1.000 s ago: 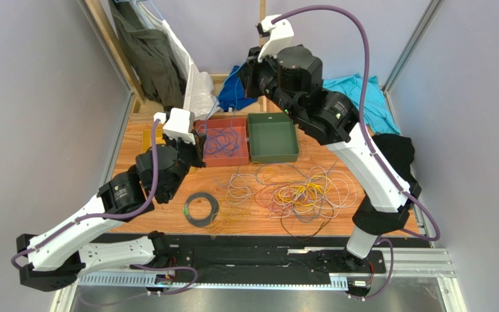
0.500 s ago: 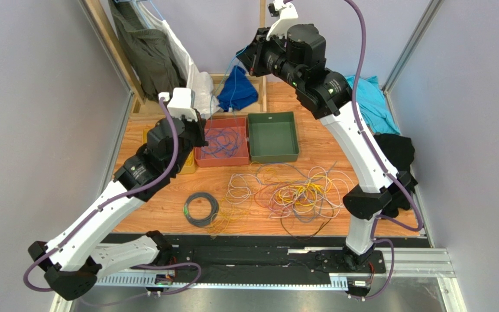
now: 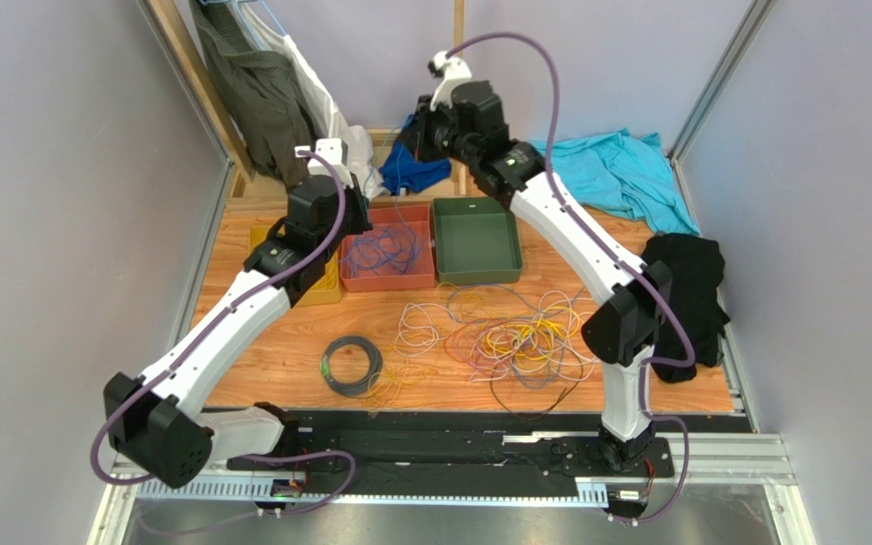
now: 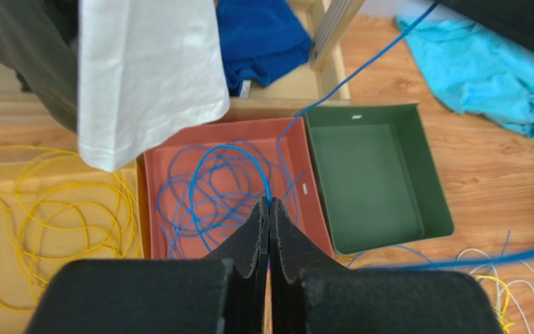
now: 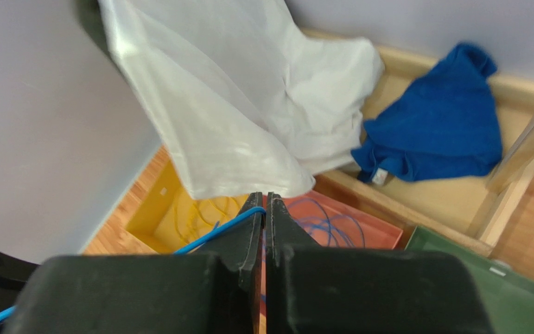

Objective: Untangle the cables

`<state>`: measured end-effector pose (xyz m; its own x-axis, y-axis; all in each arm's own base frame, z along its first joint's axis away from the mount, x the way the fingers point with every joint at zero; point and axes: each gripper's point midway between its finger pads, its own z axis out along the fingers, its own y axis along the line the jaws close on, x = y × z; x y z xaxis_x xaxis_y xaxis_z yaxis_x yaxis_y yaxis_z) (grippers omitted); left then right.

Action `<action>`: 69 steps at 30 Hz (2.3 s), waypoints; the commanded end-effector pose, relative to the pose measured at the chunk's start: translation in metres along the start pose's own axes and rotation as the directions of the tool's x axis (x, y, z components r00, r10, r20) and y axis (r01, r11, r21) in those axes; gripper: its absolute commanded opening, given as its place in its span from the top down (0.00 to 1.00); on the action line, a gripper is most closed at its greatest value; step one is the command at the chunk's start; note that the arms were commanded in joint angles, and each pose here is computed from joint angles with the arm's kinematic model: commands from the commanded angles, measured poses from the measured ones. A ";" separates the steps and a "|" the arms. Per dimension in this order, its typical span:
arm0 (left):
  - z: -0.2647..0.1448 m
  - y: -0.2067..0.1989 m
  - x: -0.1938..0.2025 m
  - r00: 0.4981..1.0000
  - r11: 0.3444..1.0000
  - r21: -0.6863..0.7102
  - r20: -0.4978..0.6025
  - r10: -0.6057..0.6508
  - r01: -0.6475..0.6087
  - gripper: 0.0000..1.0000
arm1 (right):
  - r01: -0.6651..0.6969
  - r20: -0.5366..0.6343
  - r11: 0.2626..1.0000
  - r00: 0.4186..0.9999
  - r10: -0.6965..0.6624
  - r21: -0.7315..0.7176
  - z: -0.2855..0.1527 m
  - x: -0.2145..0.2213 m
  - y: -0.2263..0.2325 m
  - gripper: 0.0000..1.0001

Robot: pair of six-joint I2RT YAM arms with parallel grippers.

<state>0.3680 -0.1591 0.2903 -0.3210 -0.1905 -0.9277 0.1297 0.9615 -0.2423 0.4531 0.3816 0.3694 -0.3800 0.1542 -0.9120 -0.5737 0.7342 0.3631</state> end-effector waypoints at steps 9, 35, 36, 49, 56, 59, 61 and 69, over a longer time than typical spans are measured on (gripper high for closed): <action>0.053 0.000 0.060 0.975 0.983 -0.018 -0.129 -0.183 0.182 1.00 | -0.030 -0.246 0.998 0.968 0.041 0.048 0.070 0.160 -0.067 1.00; 0.108 0.021 0.047 0.991 0.989 -0.117 -0.086 -0.105 0.095 1.00 | -0.124 -0.214 0.956 0.959 0.185 0.268 -0.060 0.234 -0.070 0.31; 0.110 0.020 0.041 0.992 0.989 -0.115 -0.076 -0.097 0.088 1.00 | -0.118 -0.223 0.959 0.959 0.178 0.257 -0.065 0.238 -0.063 0.32; 0.118 0.008 0.011 0.998 0.997 -0.058 -0.032 -0.048 0.046 1.00 | -0.092 -0.137 0.975 0.983 0.121 0.200 -0.138 0.234 -0.033 0.35; 0.093 0.009 0.057 0.988 0.993 -0.008 -0.107 -0.114 0.114 1.00 | -0.065 -0.125 0.978 0.988 0.091 0.197 -0.144 0.226 -0.033 0.36; 0.095 0.002 0.083 0.976 0.987 0.039 -0.159 -0.150 0.158 1.00 | -0.078 -0.132 0.978 0.986 0.104 0.194 -0.146 0.232 -0.033 0.37; 0.099 -0.001 0.101 0.966 0.982 0.061 -0.204 -0.160 0.176 1.00 | -0.084 -0.136 0.978 0.984 0.111 0.192 -0.148 0.234 -0.033 0.37; 0.088 -0.001 0.104 0.966 0.983 0.063 -0.203 -0.157 0.173 0.24 | -0.081 -0.123 0.977 0.987 0.106 0.196 -0.156 0.234 -0.036 0.38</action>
<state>0.4133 -0.1925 0.1296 -0.6014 -0.2510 -0.7585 0.0866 0.9233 -0.3742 0.2668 0.2890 0.1513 -0.5778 0.0925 -0.8109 -0.3837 0.8461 0.3699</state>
